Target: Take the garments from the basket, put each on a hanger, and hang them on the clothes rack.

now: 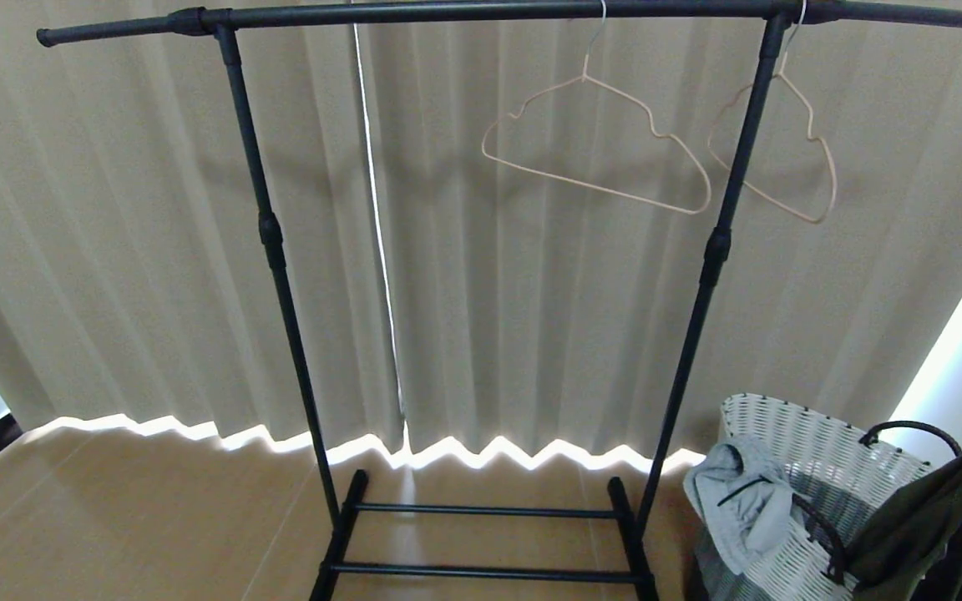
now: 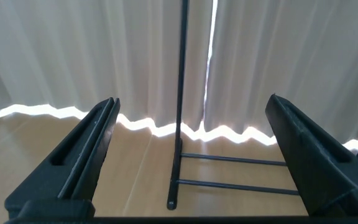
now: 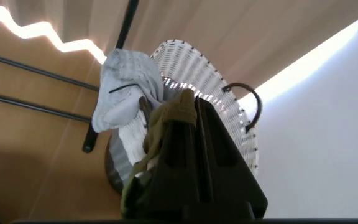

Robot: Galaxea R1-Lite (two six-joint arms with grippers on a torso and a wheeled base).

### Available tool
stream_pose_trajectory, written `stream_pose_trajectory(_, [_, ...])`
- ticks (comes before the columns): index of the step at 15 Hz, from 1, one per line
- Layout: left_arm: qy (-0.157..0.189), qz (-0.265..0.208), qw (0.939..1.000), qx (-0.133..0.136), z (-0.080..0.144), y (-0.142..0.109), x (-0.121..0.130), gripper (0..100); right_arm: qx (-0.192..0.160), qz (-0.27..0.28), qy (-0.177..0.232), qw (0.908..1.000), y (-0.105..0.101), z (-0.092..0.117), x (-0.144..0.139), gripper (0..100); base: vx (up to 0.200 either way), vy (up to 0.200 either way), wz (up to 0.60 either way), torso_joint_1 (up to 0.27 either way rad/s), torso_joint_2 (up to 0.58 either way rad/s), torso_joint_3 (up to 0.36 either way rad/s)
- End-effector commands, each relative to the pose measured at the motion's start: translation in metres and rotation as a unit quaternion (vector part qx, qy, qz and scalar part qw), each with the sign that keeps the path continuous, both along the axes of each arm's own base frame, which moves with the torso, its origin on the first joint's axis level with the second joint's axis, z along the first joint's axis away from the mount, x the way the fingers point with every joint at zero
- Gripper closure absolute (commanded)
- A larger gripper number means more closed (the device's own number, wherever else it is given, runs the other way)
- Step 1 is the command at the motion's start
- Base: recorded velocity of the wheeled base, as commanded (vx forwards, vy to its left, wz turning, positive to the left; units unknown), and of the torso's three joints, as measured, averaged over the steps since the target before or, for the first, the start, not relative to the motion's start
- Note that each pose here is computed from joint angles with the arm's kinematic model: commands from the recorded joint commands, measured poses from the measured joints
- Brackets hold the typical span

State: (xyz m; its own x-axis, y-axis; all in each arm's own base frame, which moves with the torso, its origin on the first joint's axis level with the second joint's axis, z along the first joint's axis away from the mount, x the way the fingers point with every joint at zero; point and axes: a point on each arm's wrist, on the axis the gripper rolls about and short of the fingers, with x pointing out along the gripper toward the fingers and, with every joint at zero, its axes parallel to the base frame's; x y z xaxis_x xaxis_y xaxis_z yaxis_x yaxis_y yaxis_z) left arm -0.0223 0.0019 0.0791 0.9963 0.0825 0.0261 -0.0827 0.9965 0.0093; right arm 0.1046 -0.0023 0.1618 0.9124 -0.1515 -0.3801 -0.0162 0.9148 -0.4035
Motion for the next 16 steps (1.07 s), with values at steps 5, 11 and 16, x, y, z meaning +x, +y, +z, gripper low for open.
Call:
stream_pose_trajectory(5, [0.002, 0.0, 1.0, 0.01, 0.0, 0.0, 0.0, 0, 0.006, 0.083, -0.007, 0.9965, 0.017, 0.007, 0.006, 100, 0.0, 0.0, 0.0, 0.0, 0.0, 0.0])
stream_pose_trajectory(11, [-0.066, -0.056, 0.9952, 0.046, 0.014, -0.003, -0.001, 0, 0.059, 0.126, -0.023, 0.9901, 0.032, 0.025, 0.02, 100, 0.0, 0.0, 0.0, 0.0, 0.0, 0.0])
stream_pose_trajectory(16, [-0.096, -0.191, 0.9747, 0.065, 0.067, -0.008, -0.001, 0, 0.122, 0.189, -0.048, 0.9732, 0.051, 0.043, 0.017, 100, 0.0, 0.0, 0.0, 0.0, 0.0, 0.0])
